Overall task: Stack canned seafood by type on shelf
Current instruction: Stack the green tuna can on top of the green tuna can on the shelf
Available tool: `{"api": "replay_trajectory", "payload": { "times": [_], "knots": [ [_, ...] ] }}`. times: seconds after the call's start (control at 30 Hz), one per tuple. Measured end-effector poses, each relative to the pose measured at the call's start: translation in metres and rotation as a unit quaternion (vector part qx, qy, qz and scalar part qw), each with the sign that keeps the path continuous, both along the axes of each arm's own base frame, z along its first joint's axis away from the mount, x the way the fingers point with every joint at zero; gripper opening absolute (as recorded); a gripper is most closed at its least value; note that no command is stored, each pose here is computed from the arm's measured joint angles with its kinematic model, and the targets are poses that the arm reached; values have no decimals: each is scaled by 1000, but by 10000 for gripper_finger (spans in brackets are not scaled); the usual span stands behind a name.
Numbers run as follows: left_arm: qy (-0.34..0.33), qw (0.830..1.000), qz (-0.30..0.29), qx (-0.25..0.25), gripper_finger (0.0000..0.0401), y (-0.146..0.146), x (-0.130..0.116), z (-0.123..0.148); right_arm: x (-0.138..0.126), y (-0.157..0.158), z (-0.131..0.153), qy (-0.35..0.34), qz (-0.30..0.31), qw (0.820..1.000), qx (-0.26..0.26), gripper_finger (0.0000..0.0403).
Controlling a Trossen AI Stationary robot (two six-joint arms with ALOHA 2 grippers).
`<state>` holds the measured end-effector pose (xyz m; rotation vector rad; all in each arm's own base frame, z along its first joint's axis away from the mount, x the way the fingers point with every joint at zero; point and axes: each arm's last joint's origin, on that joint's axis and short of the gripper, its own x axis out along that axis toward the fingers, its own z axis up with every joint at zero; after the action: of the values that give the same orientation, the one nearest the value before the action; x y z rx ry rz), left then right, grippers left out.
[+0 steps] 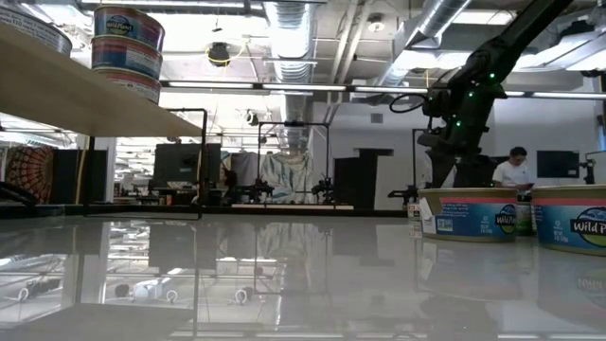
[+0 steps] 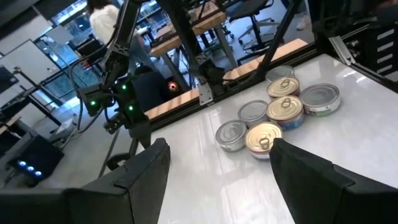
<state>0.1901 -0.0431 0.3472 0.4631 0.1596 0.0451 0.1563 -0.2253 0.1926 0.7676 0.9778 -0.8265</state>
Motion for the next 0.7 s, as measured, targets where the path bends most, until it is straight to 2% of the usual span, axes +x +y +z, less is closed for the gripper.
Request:
{"api": "replay_trajectory", "payload": {
  "times": [0.17, 0.33, 0.53, 0.7],
  "knots": [
    [2, 1000, 0, 0, 263, 0, 0, 0, -1, -1, -1, -3, -9, 1000, 1, 274],
    [14, 1000, 2, -5, 263, 0, 0, -3, -12, 3, -21, -4, -31, 999, 14, 250],
    [21, 1000, 11, -1, 263, 1, -1, -4, -14, 5, -31, -21, -35, 999, -4, 202],
    [20, 1000, 14, -1, 263, 1, -1, -4, -14, 4, -31, -27, -41, 999, -2, 144]
  ]
}}
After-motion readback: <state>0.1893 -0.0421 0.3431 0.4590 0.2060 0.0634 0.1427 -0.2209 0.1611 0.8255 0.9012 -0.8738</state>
